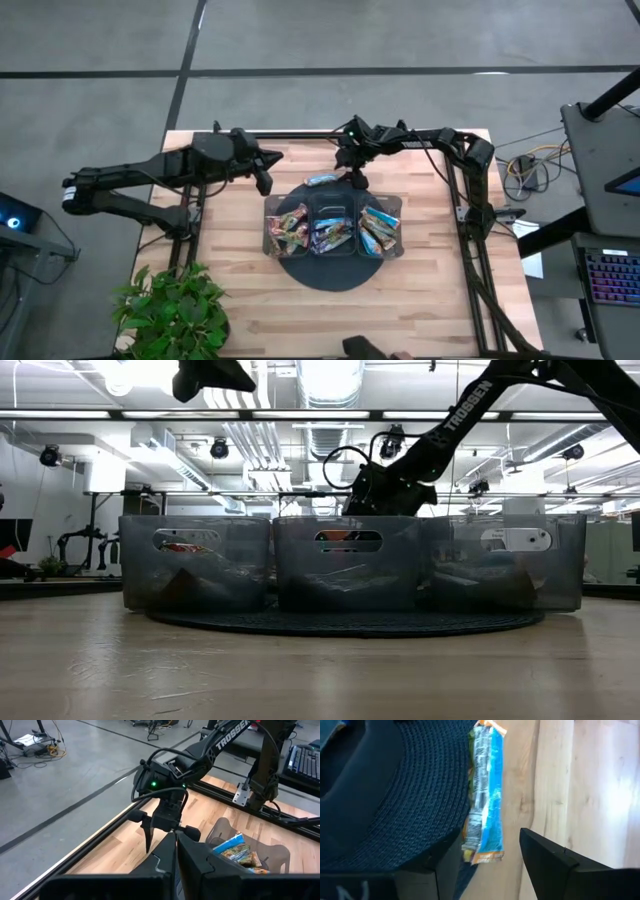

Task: Pick and place Granola Bars by type
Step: Put the yellow granola bar into the right black bin

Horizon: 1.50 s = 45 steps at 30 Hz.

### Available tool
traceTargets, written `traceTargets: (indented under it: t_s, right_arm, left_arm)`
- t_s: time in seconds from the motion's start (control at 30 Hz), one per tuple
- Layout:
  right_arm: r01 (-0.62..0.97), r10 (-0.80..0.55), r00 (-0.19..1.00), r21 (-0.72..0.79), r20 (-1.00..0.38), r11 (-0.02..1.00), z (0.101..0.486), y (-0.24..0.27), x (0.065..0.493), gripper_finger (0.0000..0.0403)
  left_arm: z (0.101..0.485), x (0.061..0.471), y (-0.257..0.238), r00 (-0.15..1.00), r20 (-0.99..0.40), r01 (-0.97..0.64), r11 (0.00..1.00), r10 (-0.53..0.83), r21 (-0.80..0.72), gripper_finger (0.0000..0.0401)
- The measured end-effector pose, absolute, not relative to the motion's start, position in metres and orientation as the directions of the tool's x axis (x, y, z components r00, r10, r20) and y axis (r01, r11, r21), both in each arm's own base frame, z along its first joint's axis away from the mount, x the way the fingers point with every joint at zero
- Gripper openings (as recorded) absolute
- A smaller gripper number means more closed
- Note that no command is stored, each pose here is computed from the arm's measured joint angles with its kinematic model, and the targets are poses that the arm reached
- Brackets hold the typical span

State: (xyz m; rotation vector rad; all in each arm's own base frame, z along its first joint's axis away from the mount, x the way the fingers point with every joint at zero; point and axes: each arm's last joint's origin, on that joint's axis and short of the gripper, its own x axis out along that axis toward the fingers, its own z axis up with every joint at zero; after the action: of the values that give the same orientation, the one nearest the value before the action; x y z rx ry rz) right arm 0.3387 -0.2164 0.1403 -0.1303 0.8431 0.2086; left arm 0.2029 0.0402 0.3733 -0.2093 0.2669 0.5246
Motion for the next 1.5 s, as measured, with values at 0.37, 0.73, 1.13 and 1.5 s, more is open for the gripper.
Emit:
traceTargets:
  t_s: [0.37,0.73,1.13,1.5]
  right_arm:
    - [-0.251,0.161,0.616,0.001,-0.771,0.968,0.139,-0.21,0.339,0.0192]
    - [-0.255,0.15,0.634,-0.022,-0.759,0.967,0.139,-0.211,0.341,0.0192]
    - [-0.242,0.155,0.636,-0.005,-0.756,0.97,0.135,-0.207,0.343,0.0192]
    - [-0.203,0.118,0.586,-0.004,-0.802,0.979,0.126,-0.212,0.36,0.0191]
  left_arm:
    - [0.372,0.205,0.04,0.83,-0.311,-0.522,0.842,0.464,-0.137,0.0]
    - [0.372,0.205,0.04,0.83,-0.311,-0.522,0.842,0.464,-0.137,0.0]
    - [0.372,0.205,0.04,0.83,-0.311,-0.522,0.842,0.464,-0.137,0.0]
    - [0.372,0.205,0.04,0.829,-0.312,-0.523,0.84,0.463,-0.144,0.0]
